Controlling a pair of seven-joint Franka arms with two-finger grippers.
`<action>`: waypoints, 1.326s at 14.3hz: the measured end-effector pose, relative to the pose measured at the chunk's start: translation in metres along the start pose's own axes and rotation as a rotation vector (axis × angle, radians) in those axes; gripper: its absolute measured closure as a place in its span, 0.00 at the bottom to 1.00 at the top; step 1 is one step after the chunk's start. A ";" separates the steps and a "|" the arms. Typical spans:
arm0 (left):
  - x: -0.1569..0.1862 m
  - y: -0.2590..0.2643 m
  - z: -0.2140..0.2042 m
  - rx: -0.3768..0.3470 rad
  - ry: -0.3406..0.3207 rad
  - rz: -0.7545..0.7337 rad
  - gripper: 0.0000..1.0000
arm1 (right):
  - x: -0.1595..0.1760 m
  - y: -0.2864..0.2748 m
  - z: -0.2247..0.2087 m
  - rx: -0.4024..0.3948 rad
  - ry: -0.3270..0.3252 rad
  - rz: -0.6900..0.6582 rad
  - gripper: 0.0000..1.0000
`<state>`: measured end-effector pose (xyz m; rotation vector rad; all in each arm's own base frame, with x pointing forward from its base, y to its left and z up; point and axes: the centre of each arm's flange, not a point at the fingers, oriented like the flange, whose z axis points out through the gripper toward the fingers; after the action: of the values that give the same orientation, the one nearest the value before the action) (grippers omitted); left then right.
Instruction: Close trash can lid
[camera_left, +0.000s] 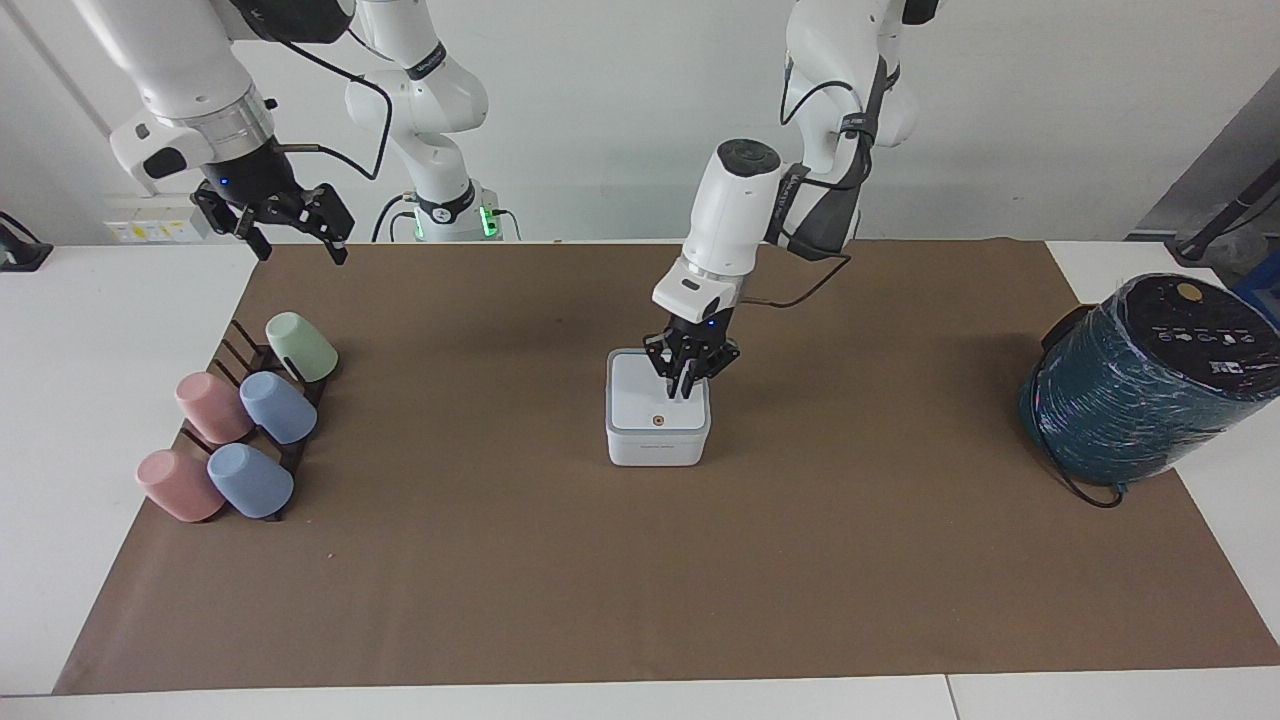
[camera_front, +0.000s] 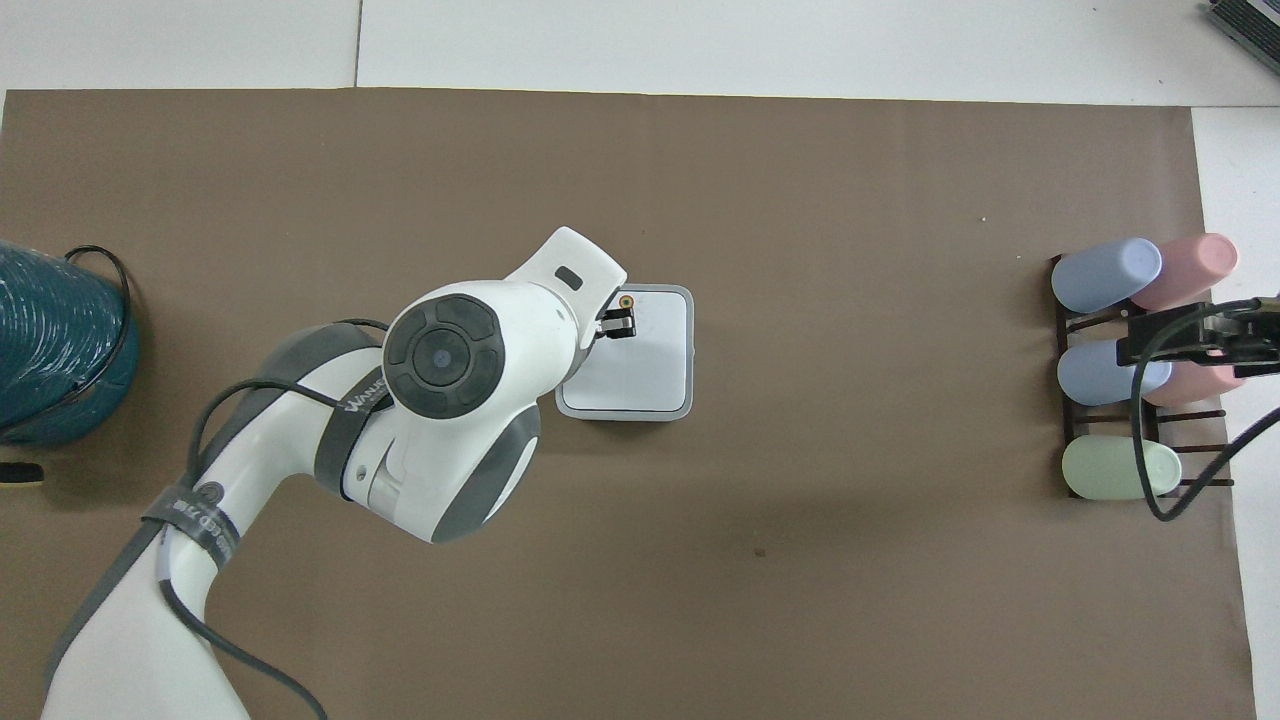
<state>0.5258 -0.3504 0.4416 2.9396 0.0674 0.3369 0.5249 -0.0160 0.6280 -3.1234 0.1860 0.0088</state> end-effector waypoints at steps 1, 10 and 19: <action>0.006 -0.017 -0.006 0.025 -0.026 0.021 0.55 | 0.000 0.000 0.000 0.000 0.000 0.000 0.00; 0.079 -0.204 -0.057 0.109 -0.061 0.100 0.00 | 0.000 0.000 0.000 0.000 0.000 0.000 0.00; 0.096 -0.330 -0.161 0.143 -0.054 0.102 0.00 | 0.000 0.000 0.000 0.000 0.000 0.000 0.00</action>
<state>0.5743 0.0087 0.5560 3.0986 -0.0694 0.2782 0.5249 -0.0160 0.6280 -3.1234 0.1860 0.0089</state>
